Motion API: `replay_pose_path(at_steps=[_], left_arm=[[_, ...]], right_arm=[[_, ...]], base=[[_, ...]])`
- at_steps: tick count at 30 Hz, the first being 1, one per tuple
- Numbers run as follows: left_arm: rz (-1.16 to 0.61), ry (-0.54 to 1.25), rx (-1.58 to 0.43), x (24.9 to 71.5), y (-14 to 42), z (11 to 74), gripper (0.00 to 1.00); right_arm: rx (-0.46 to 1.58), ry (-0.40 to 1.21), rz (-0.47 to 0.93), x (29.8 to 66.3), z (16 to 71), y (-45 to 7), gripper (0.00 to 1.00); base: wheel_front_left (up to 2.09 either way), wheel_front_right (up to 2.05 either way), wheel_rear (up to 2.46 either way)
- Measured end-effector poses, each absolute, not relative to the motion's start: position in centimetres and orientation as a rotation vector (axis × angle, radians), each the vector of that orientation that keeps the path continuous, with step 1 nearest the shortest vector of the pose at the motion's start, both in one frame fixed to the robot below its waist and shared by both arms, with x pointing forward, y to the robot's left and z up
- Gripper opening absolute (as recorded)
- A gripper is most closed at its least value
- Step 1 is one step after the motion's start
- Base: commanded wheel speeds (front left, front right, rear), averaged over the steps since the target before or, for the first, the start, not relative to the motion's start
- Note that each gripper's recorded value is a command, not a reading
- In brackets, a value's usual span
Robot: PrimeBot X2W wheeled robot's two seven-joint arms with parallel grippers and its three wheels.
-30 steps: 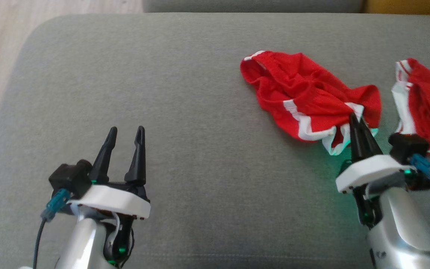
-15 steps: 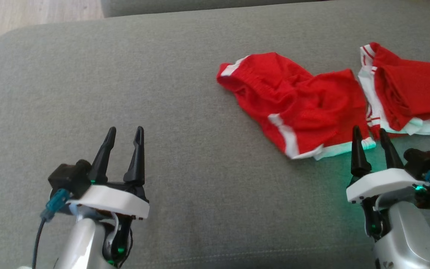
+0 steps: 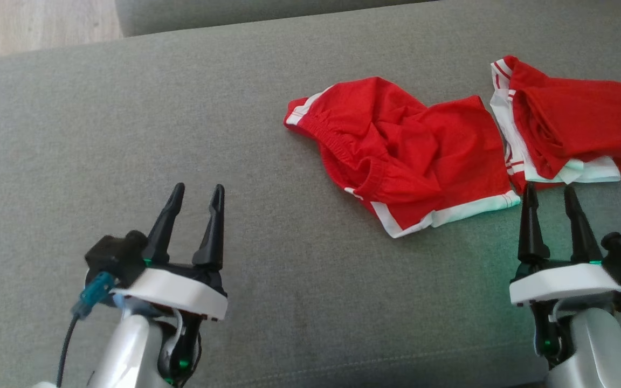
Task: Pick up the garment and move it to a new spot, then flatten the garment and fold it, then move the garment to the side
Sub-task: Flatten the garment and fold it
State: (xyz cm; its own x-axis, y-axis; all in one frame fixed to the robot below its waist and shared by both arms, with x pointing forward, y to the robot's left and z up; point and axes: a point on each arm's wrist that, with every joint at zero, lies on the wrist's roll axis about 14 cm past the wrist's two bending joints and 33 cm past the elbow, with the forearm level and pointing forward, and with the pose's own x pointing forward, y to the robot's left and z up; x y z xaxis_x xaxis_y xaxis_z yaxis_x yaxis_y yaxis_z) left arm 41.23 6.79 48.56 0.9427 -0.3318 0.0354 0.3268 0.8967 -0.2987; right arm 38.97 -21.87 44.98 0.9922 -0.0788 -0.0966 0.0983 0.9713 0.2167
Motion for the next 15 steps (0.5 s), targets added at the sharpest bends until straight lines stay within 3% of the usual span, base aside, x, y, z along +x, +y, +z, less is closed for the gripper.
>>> replay_pose_path(at_steps=[8, 15], left_arm=[[-0.423, 0.036, -0.31, 40.7, 4.3, 48.2, 1.0], [-0.607, 0.058, -0.229, 40.1, -0.7, 47.7, 1.0]], right_arm=[[0.214, 0.054, -0.099, 39.2, 46.0, -22.4, 1.0], [0.194, 0.056, -0.11, 39.1, 45.8, -22.9, 1.0]], base=[[0.0, 0.0, 0.0], [0.0, 0.0, 0.0]])
